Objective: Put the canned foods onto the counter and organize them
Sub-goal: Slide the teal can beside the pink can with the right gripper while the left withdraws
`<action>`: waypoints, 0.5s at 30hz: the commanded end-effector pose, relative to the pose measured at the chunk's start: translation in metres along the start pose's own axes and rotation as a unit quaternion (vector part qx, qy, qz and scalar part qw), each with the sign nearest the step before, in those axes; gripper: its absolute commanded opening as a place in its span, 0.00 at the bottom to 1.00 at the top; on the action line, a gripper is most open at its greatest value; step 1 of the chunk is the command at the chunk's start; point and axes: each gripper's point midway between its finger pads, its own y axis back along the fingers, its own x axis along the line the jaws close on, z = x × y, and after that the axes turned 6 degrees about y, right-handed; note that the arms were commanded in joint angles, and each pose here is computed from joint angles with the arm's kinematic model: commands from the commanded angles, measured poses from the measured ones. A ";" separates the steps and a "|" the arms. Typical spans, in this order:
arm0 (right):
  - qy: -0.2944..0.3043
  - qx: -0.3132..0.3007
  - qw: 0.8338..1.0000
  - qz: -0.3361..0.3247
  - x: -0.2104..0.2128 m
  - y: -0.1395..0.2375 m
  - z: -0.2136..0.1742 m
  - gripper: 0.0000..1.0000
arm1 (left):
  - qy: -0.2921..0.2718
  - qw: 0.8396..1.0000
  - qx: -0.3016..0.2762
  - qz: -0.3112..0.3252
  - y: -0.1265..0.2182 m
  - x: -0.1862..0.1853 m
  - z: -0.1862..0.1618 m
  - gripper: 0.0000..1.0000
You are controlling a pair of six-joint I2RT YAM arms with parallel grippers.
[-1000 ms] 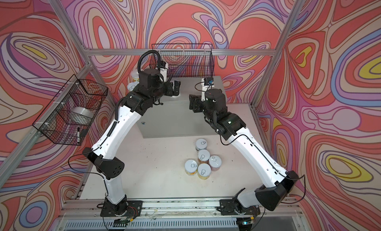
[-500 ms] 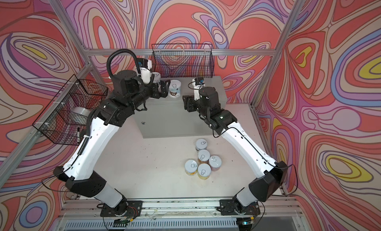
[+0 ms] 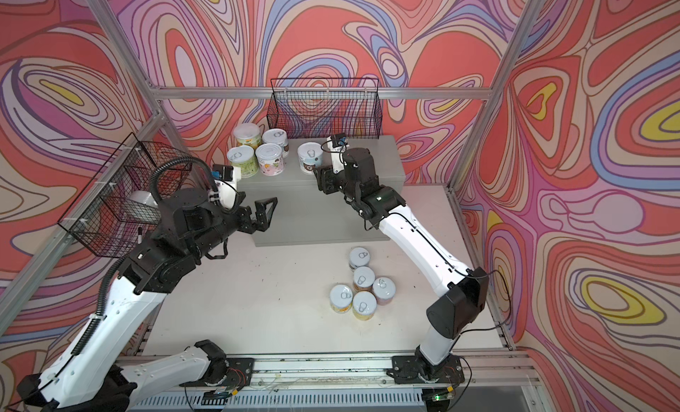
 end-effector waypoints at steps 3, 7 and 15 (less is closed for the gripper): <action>0.014 -0.021 1.000 0.003 0.000 -0.013 0.015 0.70 | 0.051 0.999 0.004 -0.016 -0.007 0.004 -0.031 0.96; 0.015 -0.009 1.000 0.005 0.001 -0.034 0.008 0.70 | 0.045 0.998 0.032 -0.006 -0.015 0.008 -0.047 0.95; 0.019 -0.007 1.000 0.003 -0.003 -0.061 0.005 0.70 | 0.053 0.997 0.051 -0.009 -0.025 0.009 -0.064 0.95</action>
